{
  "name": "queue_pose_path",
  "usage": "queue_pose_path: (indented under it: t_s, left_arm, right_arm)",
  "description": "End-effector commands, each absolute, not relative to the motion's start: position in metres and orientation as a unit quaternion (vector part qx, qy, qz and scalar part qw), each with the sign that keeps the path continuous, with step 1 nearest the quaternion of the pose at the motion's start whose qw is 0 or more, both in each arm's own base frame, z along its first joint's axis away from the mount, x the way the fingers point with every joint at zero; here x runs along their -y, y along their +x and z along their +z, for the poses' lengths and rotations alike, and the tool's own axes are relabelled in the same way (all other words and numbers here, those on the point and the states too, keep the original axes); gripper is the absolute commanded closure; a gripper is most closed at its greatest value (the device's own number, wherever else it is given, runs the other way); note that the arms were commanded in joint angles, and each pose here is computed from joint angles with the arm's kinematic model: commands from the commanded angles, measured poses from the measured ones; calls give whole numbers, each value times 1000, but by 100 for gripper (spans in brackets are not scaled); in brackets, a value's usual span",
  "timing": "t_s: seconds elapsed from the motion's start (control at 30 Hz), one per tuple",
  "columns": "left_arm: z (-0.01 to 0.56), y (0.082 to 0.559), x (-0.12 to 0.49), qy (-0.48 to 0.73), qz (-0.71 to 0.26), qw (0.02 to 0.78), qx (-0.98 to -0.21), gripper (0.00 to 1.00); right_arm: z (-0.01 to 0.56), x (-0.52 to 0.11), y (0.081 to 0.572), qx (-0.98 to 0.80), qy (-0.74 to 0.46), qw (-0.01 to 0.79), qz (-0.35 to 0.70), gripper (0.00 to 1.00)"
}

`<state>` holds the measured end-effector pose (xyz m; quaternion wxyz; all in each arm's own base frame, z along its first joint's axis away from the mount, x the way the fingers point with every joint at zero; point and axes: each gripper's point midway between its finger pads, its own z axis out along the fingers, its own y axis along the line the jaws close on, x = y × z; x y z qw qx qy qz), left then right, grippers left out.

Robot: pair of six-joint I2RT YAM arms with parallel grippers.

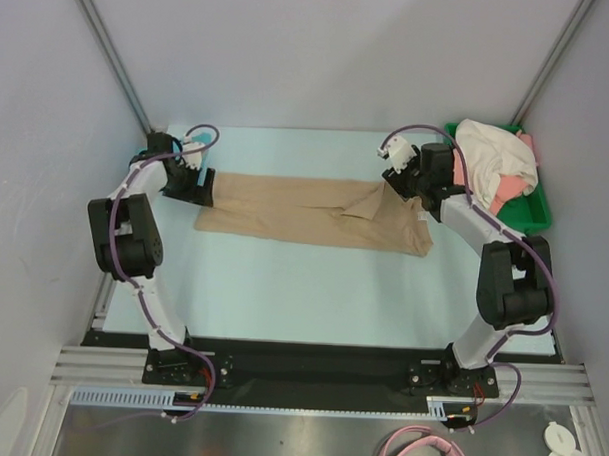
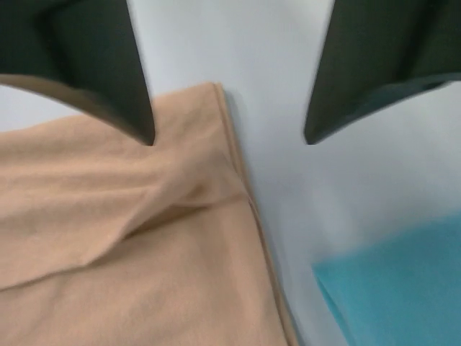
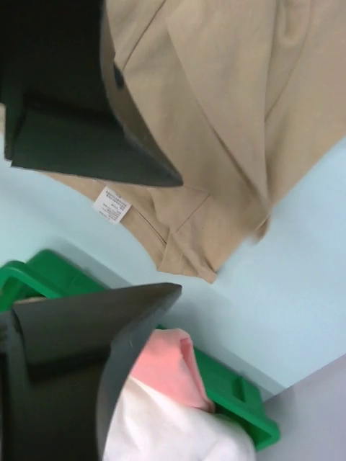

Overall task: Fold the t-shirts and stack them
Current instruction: Fold the tshirt

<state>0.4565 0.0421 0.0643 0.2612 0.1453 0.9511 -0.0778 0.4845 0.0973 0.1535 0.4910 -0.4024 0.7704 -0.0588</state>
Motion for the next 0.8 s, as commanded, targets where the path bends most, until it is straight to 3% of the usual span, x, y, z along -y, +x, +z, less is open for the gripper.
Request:
queue_pose_path:
  t_s: [0.0,0.17,0.5,0.77]
  left_arm:
    - [101,439,-26,151,-82,311,-935,0]
    - [120,414,5,201,-70,360,-908,0]
    - [58,419,8,207,-67,296,-930,0]
    - [30,411,-7,191,-38,263,-945,0]
  right_arm:
    - [215,-97,489,-742,-349,568,-68,37]
    - [205,-117,454,-753,-363,548,26,35]
    - [113,-142,448,-819,-386,405,131,37]
    - [90,-144,450,-828,-390,377,141,37]
